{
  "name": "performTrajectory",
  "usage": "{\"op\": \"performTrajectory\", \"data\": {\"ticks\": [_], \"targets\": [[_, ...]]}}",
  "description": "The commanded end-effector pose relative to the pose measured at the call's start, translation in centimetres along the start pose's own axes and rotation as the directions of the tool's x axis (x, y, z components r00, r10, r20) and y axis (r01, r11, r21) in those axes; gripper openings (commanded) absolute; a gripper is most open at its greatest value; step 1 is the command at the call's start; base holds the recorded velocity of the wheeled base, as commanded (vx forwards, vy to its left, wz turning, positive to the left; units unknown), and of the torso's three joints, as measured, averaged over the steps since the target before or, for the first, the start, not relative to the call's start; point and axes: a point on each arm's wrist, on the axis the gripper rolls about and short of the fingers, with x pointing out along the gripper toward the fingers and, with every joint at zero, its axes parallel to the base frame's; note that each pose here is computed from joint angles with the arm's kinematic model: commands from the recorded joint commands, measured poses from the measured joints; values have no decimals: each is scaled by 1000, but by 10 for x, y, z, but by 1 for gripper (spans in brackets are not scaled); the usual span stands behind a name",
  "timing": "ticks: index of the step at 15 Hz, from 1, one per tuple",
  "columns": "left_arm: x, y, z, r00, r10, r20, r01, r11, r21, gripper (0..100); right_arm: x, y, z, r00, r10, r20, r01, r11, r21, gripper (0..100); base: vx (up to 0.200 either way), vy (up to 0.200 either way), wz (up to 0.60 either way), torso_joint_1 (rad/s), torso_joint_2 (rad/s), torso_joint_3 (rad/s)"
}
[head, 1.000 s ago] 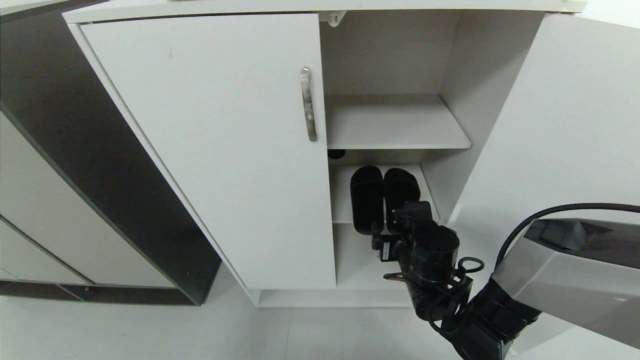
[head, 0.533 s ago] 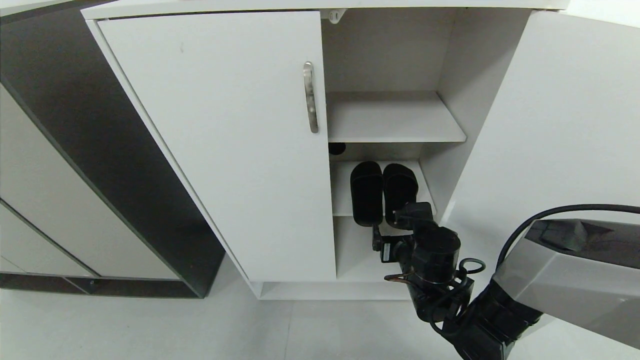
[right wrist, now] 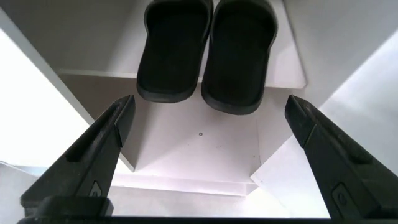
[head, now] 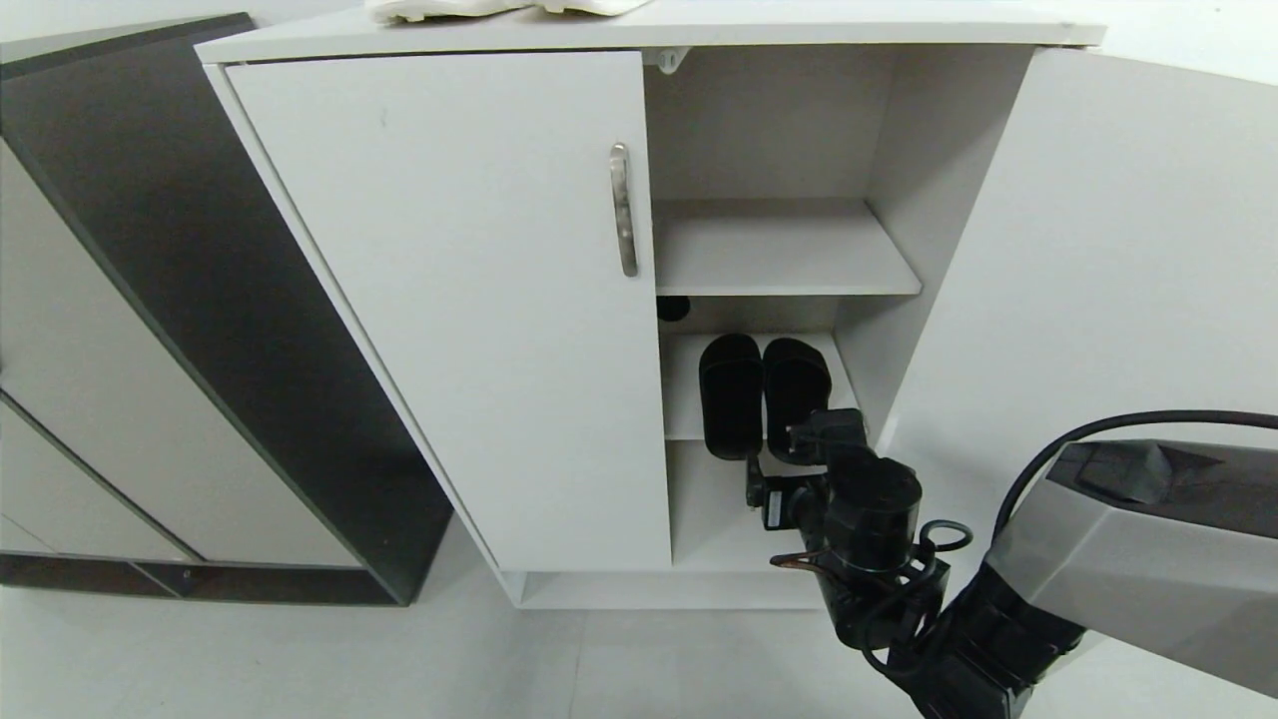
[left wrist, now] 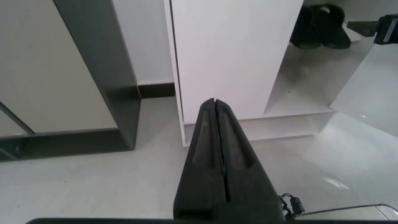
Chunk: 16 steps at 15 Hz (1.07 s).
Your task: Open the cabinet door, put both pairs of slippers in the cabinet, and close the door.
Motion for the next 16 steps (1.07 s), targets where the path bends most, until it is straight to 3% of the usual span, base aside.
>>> {"op": "performTrajectory", "data": {"ticks": [1,12,14,16], "targets": [[0,0,0,1000,-1,-2,1,1000,0,0,0,0,-2,1000,3,-3,-3,1000,-2,100,0,0,0,7,-2,188],[0,0,0,1000,0,-1,0,1000,-2,0,3,-2,-7,1000,-8,-16,8,1000,-13,100,0,0,0,4,4,203],[0,0,0,1000,0,-1,0,1000,1,0,-10,-8,-12,999,47,-19,-48,995,-87,100,0,0,0,2,5,161],[0,0,0,1000,0,-1,0,1000,0,0,-14,-9,-14,995,94,-14,-95,991,-91,100,0,0,0,10,2,61]]}}
